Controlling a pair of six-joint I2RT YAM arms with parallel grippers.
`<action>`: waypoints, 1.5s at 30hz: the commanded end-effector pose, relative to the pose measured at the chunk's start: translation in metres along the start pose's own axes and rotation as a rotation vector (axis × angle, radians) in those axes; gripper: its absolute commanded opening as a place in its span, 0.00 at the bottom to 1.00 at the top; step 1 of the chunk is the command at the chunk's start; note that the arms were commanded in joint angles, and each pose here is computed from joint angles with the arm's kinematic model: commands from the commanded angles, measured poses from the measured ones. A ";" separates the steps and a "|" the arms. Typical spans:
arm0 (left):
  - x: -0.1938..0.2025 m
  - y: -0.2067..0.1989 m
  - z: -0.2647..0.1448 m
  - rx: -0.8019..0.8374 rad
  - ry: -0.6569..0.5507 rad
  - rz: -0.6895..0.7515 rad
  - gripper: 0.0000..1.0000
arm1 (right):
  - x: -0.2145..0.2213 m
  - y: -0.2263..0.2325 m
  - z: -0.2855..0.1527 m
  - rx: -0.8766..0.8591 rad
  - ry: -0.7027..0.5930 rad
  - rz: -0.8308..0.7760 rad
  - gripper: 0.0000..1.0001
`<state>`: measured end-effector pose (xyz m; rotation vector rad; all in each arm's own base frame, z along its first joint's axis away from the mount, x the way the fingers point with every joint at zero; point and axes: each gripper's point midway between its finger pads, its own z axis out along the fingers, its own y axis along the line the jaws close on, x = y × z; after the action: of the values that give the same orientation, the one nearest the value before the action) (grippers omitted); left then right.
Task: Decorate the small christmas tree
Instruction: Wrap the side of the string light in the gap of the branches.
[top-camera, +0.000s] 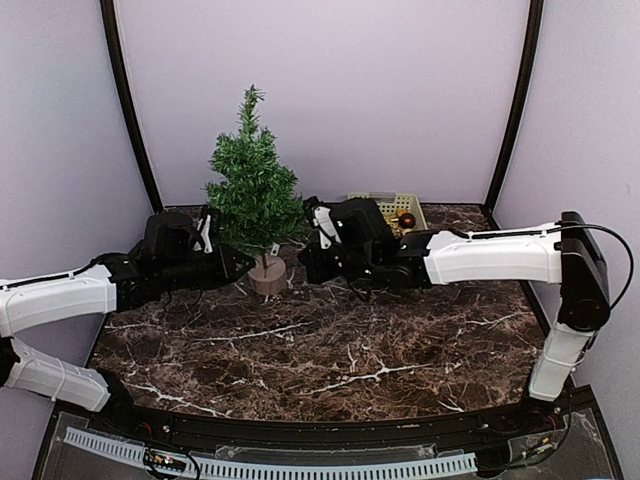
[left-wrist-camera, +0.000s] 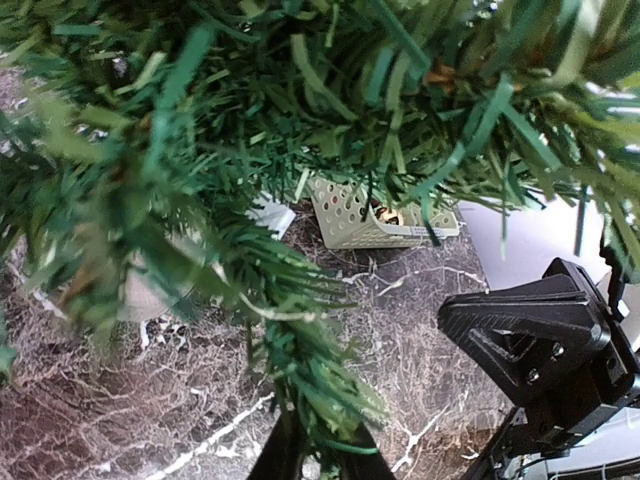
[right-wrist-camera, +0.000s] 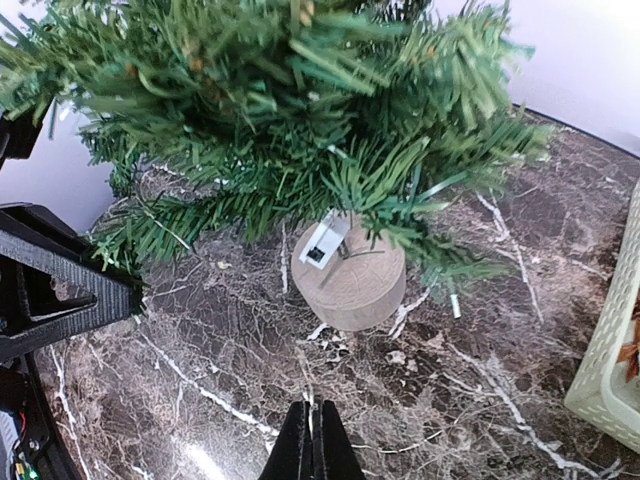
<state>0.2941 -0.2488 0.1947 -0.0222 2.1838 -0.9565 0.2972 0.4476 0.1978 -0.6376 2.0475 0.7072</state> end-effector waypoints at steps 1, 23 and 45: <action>-0.005 0.010 -0.014 -0.054 -0.029 0.021 0.12 | -0.018 -0.002 -0.019 0.030 -0.039 -0.043 0.00; -0.022 0.035 -0.039 -0.113 -0.047 0.094 0.09 | -0.037 0.030 -0.007 -0.091 -0.005 -0.139 0.00; -0.044 0.054 -0.041 -0.143 -0.048 0.175 0.10 | 0.077 -0.027 -0.017 -0.044 0.095 0.151 0.90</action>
<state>0.3103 -0.1698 0.1937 0.0596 2.1918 -0.6841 0.2536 0.4015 0.1606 -0.6653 2.1405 0.8318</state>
